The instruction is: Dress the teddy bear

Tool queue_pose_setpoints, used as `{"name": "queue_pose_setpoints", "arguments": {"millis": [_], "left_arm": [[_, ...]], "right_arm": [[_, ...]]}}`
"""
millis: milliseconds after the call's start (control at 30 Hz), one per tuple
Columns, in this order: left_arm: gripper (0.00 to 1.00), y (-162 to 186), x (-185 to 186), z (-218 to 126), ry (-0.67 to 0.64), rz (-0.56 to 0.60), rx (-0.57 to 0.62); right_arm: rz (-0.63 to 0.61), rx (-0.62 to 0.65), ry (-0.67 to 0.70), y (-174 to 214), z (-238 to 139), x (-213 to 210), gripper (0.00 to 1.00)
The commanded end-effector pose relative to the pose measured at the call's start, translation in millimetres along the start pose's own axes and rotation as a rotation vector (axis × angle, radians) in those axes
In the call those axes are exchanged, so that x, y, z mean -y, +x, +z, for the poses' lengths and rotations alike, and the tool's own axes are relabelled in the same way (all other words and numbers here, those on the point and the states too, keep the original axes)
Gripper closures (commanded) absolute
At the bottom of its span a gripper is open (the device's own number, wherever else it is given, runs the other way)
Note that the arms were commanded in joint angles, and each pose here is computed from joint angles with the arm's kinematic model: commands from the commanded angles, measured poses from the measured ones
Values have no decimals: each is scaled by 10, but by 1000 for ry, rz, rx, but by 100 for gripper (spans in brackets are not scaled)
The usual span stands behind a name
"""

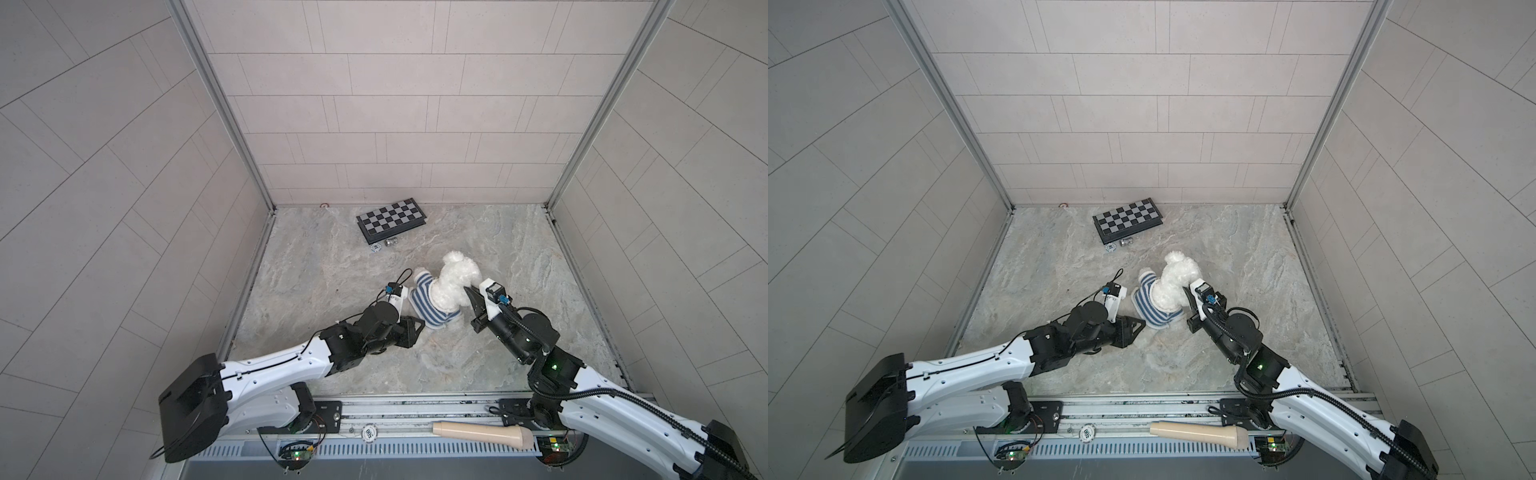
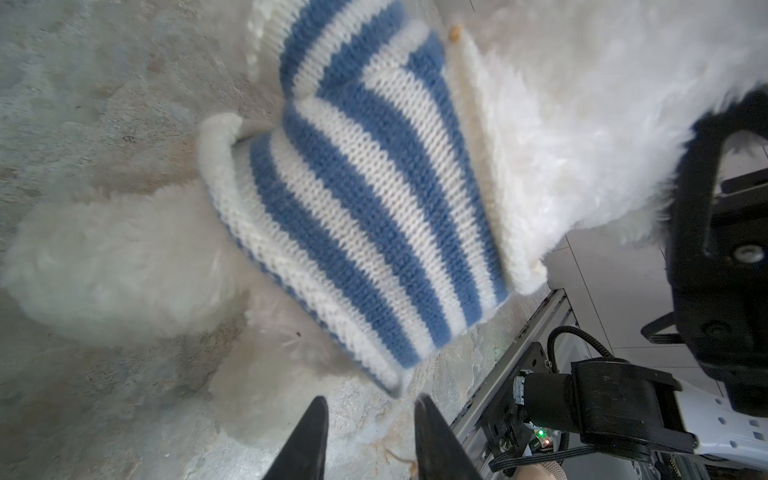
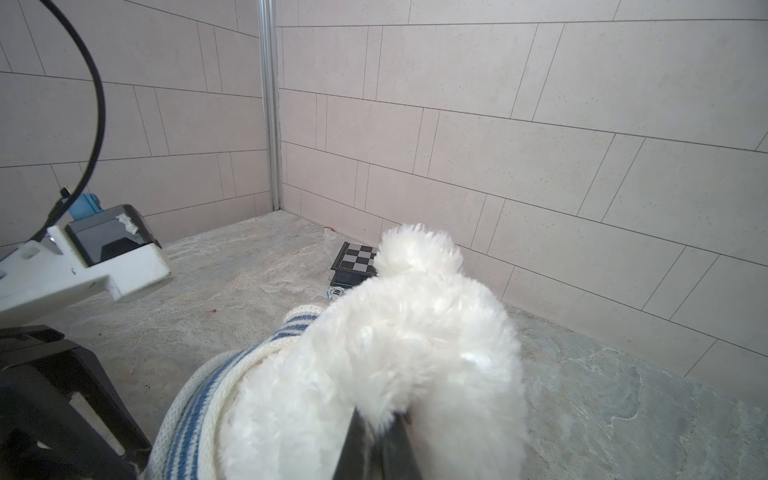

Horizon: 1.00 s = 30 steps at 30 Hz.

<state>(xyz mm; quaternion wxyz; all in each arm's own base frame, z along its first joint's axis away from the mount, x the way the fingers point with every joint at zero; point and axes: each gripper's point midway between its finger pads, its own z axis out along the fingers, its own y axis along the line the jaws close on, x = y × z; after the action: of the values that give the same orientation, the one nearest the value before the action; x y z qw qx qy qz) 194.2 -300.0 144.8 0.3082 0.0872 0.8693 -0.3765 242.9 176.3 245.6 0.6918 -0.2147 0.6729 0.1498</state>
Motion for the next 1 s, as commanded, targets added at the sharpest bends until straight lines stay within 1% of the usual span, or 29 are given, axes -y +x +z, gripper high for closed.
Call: {"name": "queue_pose_setpoints", "arguments": {"millis": [0, 100, 200, 267, 400, 467, 633, 800, 967], "left_arm": [[64, -201, 182, 2, 41, -12, 63], [68, -240, 100, 29, 5, -42, 88], [70, -288, 105, 44, 13, -54, 99], [73, -288, 112, 57, 12, -51, 93], [87, -249, 81, 83, 5, -61, 80], [92, -230, 65, 84, 2, -65, 76], [100, -207, -39, 74, -23, -72, 71], [100, -161, -352, 97, -80, -132, 46], [100, -144, -571, 96, -143, -135, 35]], "right_arm": [[36, 87, 17, -248, -33, 42, 100], [40, 90, 16, -243, -33, 40, 100], [40, 87, 14, -234, -34, 36, 100], [39, 86, 13, -229, -35, 36, 100], [40, 89, 19, -221, -42, 46, 100], [41, 90, 20, -216, -43, 47, 100], [40, 90, 23, -217, -50, 55, 100], [40, 94, 28, -228, -65, 67, 100], [38, 96, 31, -237, -76, 76, 100]]}}
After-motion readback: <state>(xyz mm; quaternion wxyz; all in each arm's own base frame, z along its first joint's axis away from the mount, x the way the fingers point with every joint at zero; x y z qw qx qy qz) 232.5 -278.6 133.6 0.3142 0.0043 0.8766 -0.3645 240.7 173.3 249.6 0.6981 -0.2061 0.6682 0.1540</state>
